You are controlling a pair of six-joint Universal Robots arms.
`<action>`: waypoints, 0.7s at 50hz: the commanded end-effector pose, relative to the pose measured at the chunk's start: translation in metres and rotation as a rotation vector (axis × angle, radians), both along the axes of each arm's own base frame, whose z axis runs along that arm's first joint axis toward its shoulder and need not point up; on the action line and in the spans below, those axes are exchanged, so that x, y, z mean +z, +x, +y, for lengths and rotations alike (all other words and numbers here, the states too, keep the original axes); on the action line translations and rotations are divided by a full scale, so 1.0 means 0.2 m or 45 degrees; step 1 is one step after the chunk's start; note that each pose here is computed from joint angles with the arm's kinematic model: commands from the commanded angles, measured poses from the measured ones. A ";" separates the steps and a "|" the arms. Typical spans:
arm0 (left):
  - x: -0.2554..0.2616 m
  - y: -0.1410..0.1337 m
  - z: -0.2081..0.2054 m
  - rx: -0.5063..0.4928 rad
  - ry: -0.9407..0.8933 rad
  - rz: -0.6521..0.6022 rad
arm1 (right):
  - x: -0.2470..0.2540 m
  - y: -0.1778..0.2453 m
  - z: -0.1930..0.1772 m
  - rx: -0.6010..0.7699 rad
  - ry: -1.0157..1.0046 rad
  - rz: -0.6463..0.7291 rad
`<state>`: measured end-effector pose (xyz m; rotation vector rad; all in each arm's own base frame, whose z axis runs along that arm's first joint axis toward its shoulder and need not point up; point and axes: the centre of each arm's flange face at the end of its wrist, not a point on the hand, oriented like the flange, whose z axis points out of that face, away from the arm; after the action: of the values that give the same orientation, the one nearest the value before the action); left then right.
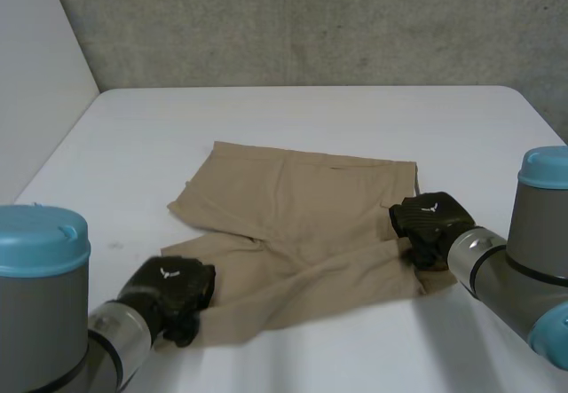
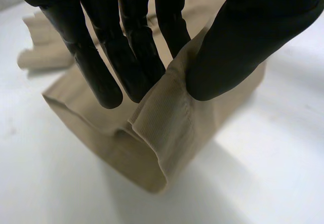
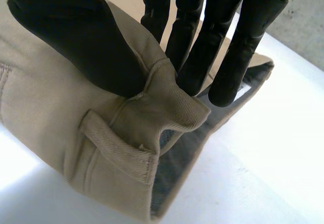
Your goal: Fold the shorts.
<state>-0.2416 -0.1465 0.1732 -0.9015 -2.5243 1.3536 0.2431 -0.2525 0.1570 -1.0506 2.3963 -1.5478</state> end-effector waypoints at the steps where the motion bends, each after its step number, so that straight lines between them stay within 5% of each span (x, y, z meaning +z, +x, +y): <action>1: 0.19 -0.13 -0.25 -0.089 -0.397 0.016 | 0.08 0.01 -0.01 0.100 -0.159 0.143; 9: 0.25 -0.36 -0.74 -0.141 -0.826 -0.136 | 0.20 0.10 -0.25 0.060 -0.399 0.104; 20: -0.08 -0.54 -1.28 -0.124 -0.985 -0.180 | -0.07 0.21 -0.66 0.003 -0.533 0.231; 29: -0.31 -0.58 -1.42 -0.165 -1.044 -0.139 | -0.19 0.29 -0.84 0.025 -0.893 0.248; 35: -0.35 -0.59 -1.42 -0.152 -1.123 -0.101 | -0.24 0.31 -0.86 0.054 -0.908 0.239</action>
<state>-0.3572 -0.4302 0.1126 -1.2370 -1.8765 2.3999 0.3000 -0.4203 0.1161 -1.3761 1.9881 -2.4258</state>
